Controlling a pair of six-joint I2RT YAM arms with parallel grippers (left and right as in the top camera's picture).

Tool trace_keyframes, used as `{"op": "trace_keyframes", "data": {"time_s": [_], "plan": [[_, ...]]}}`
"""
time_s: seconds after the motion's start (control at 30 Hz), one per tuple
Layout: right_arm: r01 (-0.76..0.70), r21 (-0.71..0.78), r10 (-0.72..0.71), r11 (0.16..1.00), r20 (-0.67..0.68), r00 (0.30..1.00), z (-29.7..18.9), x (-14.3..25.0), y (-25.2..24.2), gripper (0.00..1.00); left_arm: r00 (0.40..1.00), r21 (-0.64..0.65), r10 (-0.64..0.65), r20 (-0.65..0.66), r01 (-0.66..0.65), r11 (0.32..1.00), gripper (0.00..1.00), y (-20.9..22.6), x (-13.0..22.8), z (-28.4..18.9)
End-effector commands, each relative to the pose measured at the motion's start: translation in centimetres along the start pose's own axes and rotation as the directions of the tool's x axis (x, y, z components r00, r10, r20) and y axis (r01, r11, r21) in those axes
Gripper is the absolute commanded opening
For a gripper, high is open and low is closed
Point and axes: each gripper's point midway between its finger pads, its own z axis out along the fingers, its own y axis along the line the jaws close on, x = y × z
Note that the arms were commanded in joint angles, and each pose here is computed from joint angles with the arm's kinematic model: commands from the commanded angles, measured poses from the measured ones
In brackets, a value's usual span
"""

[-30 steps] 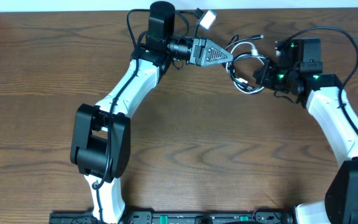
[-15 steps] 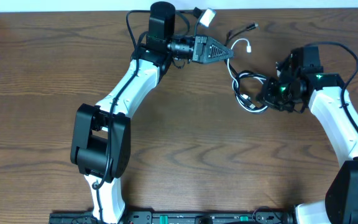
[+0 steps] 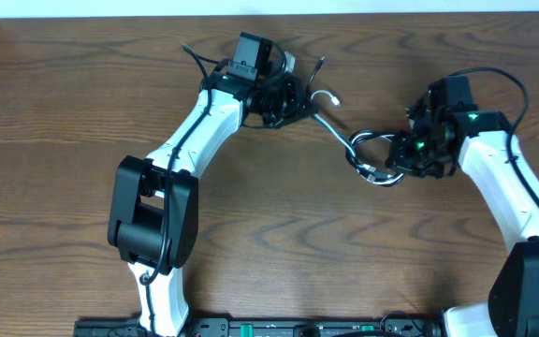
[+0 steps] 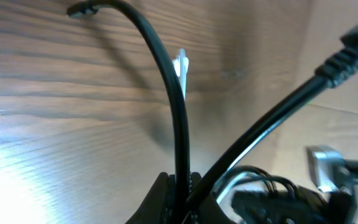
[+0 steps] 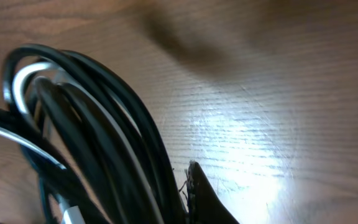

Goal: Untangle cables

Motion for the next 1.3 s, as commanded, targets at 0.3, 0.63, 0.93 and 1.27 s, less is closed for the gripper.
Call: {"op": "trace_keyframes", "data": {"time_s": [0.3, 0.63, 0.93, 1.27], "plan": [[0.292, 0.062, -0.295, 0.954, 0.036, 0.955, 4.2, 1.2, -0.5, 0.35, 0.994, -0.349, 0.006, 0.112, 0.034, 0.936, 0.07, 6.8, -1.1, -1.7], [0.63, -0.18, -0.616, 0.755, 0.134, 0.776, 2.0, 1.1, 6.6, 0.68, 0.999, -0.355, 0.022, 0.049, -0.003, 0.935, 0.08, 5.3, 1.5, 0.4], [0.795, -0.108, -0.78, 0.597, 0.154, 0.607, 6.3, 1.3, 10.3, 0.63, 0.997, -0.227, -0.082, 0.0, 0.08, 0.971, 0.07, 4.4, 1.5, -0.5], [0.813, -0.167, -0.812, 0.558, 0.091, 0.576, 8.8, 2.6, 9.4, 0.51, 0.985, -0.164, -0.088, -0.146, 0.063, 0.984, 0.08, 3.9, 4.4, -0.9]]}}
